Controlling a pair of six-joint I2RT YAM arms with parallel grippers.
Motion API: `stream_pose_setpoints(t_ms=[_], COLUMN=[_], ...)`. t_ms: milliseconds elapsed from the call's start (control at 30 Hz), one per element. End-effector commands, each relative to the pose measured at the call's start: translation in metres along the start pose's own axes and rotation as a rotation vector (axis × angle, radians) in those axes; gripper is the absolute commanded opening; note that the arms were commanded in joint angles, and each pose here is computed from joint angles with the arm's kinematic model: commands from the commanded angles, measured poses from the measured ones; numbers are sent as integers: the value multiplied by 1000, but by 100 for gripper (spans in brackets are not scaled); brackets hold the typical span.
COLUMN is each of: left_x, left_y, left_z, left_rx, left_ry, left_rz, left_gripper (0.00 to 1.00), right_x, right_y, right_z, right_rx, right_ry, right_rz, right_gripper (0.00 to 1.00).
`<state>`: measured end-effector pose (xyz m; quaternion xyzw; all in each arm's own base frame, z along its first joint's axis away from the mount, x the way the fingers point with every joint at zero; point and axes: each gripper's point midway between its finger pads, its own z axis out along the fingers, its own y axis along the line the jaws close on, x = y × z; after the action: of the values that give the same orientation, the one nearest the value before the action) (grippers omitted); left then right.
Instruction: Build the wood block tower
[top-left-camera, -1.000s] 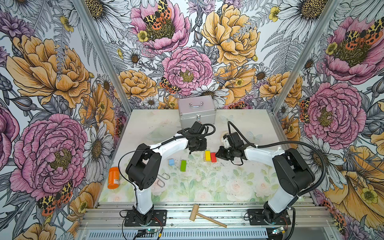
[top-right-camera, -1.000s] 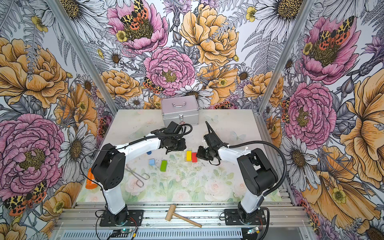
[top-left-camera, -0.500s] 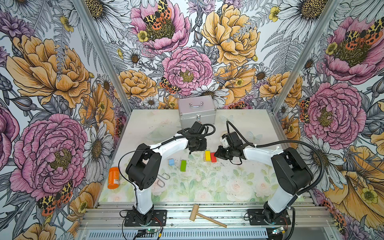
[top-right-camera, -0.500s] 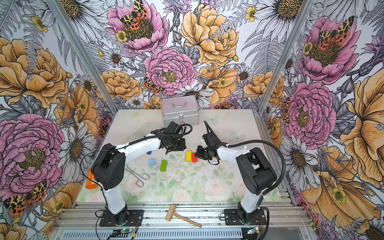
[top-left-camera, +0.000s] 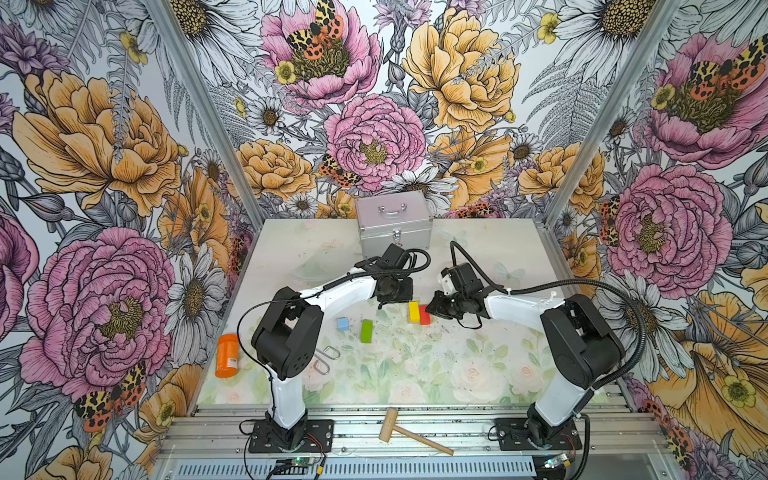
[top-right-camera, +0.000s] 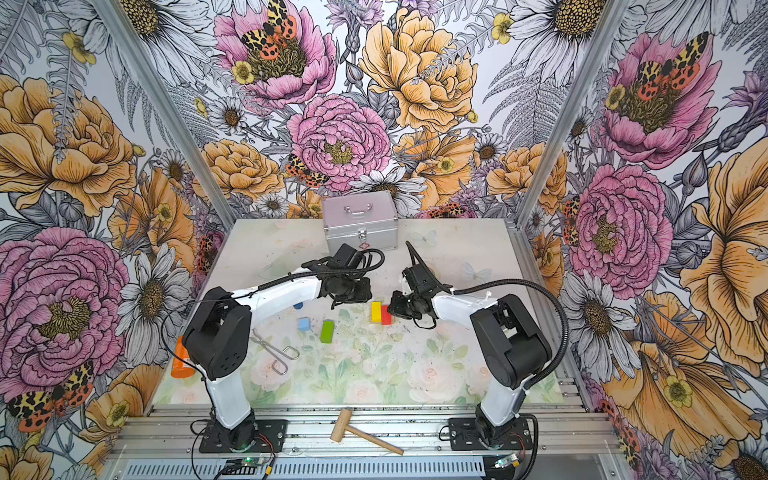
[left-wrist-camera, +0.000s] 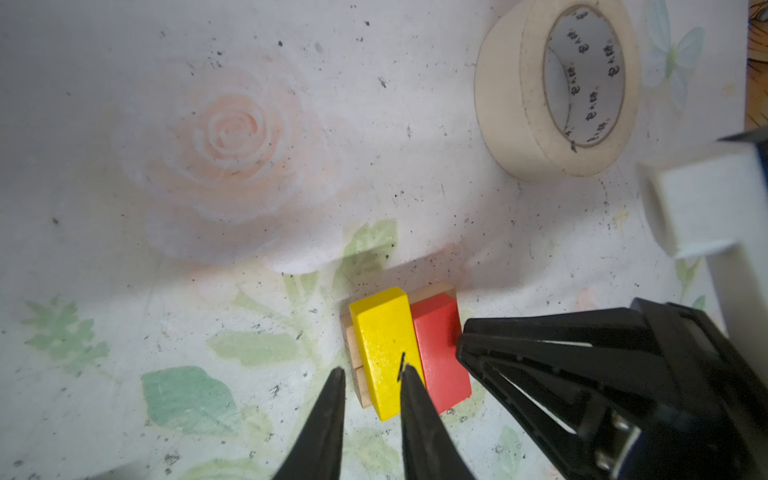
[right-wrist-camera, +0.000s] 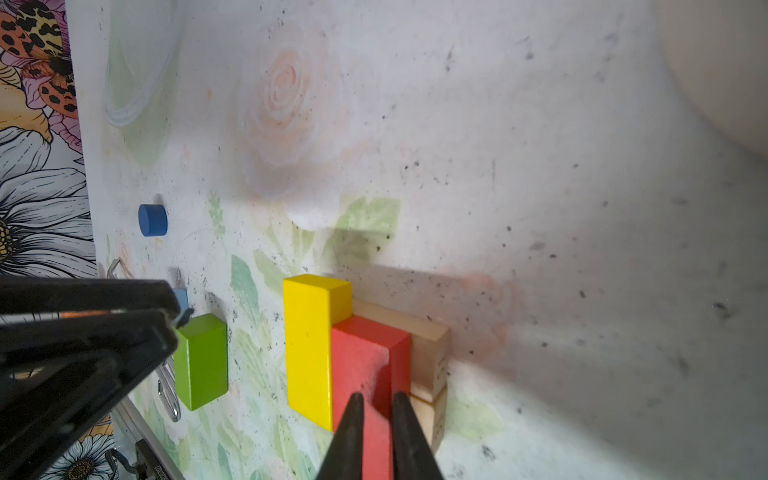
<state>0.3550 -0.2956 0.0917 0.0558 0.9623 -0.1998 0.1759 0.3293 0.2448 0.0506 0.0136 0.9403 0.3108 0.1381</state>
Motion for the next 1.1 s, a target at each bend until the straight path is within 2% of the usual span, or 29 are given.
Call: stream_pose_setpoints(t_ms=[0, 233, 367, 433, 533, 567, 833, 1067], left_x=[1, -13, -28, -30, -31, -32, -43, -33], left_y=[-8, 1, 8, 7, 7, 7, 5, 1], left_z=[-5, -1, 7, 15, 26, 29, 46, 51], left_rx=[34, 18, 15, 16, 16, 15, 32, 37], left_ry=[-5, -20, -18, 0, 23, 26, 36, 65], left_rz=[16, 24, 36, 49, 69, 72, 77, 83], left_gripper=[26, 26, 24, 22, 19, 18, 16, 15], right_x=[-8, -17, -13, -5, 9, 15, 60, 64], right_y=[10, 15, 19, 20, 17, 15, 12, 5], right_z=[-1, -23, -43, -49, -57, -59, -42, -28], right_rx=[-23, -6, 4, 3, 12, 14, 33, 71], right_ry=[-22, -81, -109, -108, -101, -98, -1, 22], right_rz=[-10, -26, -33, -33, -24, -19, -15, -18], right_gripper=[16, 21, 21, 17, 0, 0, 0, 0])
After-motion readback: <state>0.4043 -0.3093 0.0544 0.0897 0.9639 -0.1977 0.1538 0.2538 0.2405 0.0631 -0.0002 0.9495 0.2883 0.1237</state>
